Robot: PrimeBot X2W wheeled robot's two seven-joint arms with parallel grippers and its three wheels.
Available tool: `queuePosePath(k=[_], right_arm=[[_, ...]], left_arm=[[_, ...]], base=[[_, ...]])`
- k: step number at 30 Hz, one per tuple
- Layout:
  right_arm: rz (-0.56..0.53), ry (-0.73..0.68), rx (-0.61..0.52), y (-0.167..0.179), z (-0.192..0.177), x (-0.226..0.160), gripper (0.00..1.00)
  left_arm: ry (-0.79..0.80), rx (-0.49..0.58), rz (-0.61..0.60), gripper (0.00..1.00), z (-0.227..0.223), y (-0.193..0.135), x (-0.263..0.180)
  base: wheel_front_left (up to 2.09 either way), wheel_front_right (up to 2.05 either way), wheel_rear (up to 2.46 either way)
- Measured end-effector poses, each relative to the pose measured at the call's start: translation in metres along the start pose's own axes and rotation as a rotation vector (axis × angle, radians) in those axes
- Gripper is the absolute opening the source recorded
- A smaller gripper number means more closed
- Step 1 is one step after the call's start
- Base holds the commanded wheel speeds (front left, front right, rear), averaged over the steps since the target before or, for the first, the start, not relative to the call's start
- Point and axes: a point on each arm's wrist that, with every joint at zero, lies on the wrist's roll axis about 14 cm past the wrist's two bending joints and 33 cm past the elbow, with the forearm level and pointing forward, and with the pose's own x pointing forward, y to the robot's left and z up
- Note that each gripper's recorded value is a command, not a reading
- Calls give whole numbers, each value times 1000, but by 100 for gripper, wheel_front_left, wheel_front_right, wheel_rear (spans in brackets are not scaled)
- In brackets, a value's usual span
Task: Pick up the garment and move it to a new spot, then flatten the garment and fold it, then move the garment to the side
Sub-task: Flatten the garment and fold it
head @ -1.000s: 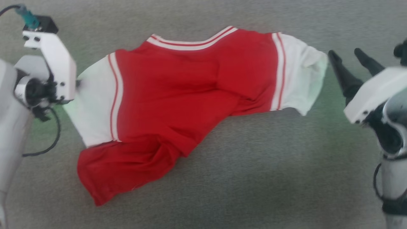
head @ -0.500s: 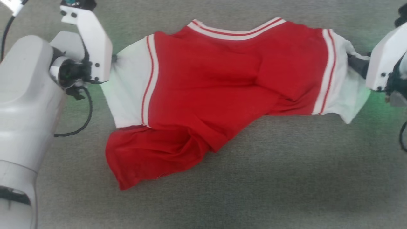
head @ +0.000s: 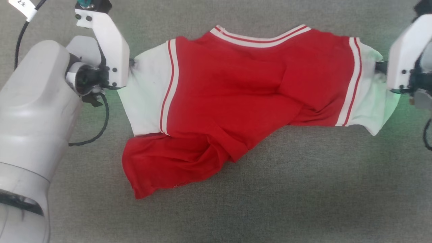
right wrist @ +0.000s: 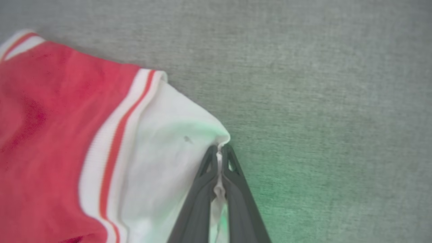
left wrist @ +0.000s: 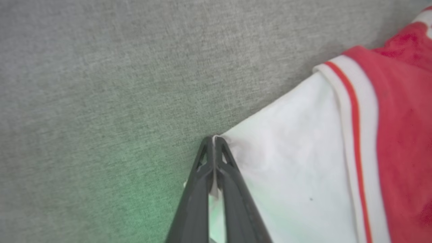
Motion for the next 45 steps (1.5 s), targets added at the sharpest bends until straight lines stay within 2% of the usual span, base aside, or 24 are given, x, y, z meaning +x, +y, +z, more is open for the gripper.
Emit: queuePosePath(k=[4, 13, 14, 22, 31, 39, 45], right_arm=[[35, -66, -22, 14, 17, -20, 0], [65, -314, -77, 33, 70, -96, 0], [77, -368, -87, 40, 81, -116, 0], [87, -578, -156, 63, 115, -205, 0], [93, -762, -215, 85, 136, -293, 0], [88, -865, -241, 94, 151, -337, 0], [82, -905, -255, 97, 162, -349, 0]], left_arm=[[-47, 21, -1, 0, 13, -7, -16], [-214, 92, 10, 0, 59, -22, -86], [-260, 105, 16, 0, 70, -24, -105], [-454, 161, 47, 0, 111, -39, -196], [-669, 201, 70, 0, 141, -58, -296], [-814, 217, 76, 0, 156, -69, -353], [-872, 228, 76, 0, 165, -70, -368]], base=[[0, 0, 0], [0, 0, 0], [0, 0, 0], [0, 0, 0], [0, 0, 0], [0, 0, 0], [0, 0, 0]])
